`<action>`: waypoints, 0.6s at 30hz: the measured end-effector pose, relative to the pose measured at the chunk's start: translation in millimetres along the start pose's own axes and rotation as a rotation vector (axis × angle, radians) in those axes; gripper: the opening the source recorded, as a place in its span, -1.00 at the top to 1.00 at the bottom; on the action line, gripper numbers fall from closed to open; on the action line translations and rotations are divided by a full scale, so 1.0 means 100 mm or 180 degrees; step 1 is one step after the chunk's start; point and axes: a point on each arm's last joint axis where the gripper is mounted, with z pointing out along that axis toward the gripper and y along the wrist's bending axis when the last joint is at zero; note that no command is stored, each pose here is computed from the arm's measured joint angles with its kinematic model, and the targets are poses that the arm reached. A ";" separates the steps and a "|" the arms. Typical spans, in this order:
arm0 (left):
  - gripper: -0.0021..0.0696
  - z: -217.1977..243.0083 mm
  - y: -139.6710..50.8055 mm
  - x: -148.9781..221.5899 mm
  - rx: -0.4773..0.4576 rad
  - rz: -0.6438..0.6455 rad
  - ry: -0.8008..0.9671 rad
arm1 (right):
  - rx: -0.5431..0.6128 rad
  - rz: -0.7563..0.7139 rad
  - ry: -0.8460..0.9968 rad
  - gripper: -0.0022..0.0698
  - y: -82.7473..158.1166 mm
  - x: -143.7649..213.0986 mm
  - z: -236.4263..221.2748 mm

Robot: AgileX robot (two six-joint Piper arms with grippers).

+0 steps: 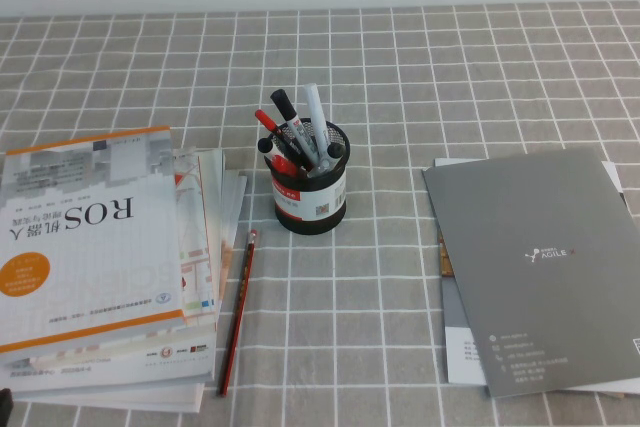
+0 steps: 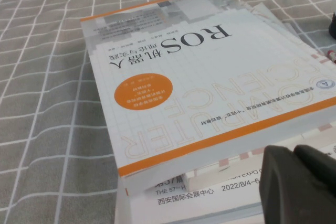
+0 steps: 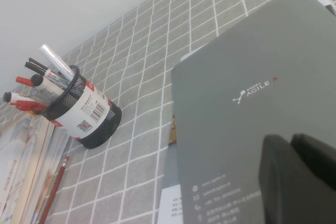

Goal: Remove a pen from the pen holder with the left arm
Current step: 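Take a marker out of the pen holder and lay it on the table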

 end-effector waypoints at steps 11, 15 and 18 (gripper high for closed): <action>0.94 0.00 0.00 0.00 0.0008 -0.0021 -0.0002 | 0.0000 0.0000 0.0000 0.97 0.00 0.00 0.00; 0.94 0.00 0.00 0.00 0.0008 -0.0021 -0.0002 | 0.0000 0.0000 0.0000 0.97 0.00 0.00 0.00; 0.94 0.00 0.00 0.00 0.0008 -0.0021 0.0000 | 0.0000 0.0000 0.0000 0.97 0.00 0.00 0.00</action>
